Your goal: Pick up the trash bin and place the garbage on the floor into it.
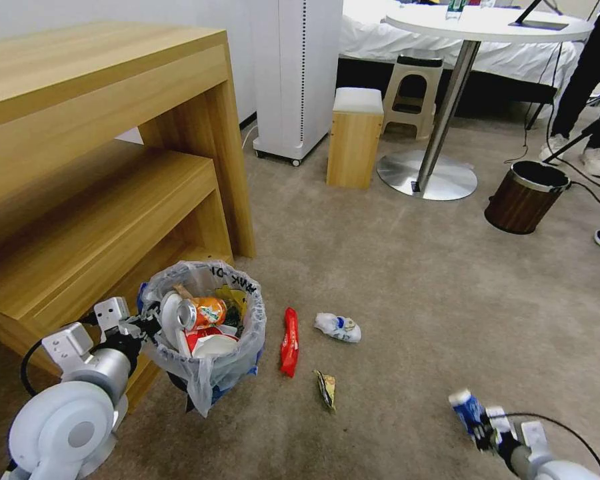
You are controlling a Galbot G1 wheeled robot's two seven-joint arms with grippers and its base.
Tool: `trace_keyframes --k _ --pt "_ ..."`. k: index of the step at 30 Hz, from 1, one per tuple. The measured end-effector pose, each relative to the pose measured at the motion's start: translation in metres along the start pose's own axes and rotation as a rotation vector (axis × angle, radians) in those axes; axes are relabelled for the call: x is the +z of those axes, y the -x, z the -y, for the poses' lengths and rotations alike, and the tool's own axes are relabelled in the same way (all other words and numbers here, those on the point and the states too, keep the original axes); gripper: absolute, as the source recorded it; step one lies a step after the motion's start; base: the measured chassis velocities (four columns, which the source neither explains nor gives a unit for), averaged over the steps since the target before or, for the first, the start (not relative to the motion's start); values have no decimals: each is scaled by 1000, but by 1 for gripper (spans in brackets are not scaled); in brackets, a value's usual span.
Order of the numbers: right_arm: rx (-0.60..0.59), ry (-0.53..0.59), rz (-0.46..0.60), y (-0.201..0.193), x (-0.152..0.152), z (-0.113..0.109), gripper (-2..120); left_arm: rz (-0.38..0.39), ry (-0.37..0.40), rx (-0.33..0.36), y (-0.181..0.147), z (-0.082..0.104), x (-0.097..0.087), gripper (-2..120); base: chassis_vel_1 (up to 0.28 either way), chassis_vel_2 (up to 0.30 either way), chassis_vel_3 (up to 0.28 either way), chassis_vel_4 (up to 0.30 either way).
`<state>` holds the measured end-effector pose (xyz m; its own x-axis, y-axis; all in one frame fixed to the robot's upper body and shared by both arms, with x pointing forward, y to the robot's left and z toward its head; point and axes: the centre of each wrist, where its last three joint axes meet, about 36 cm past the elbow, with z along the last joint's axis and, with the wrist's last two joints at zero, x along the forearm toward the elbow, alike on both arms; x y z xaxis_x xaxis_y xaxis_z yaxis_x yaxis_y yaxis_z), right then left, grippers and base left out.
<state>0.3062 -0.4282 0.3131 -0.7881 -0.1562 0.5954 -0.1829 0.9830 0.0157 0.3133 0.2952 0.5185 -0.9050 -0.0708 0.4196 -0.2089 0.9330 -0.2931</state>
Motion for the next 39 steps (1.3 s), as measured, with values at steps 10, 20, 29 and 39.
trace_keyframes --k 10,20,29,39 --pt "-405 75 584 -1 -116 -29 0 -44 19 35 -7 13 10 2 0 0 0 0" --pt "-880 87 879 29 -167 -70 0 -123 -2 119 -22 31 23 2 0 0 0 0" --pt "-1045 115 902 63 -185 -90 0 -166 -22 176 -31 45 29 2 0 0 0 0" --pt "-1215 65 722 112 -175 -113 0 -183 -32 227 -31 57 36 2 0 0 0 0"
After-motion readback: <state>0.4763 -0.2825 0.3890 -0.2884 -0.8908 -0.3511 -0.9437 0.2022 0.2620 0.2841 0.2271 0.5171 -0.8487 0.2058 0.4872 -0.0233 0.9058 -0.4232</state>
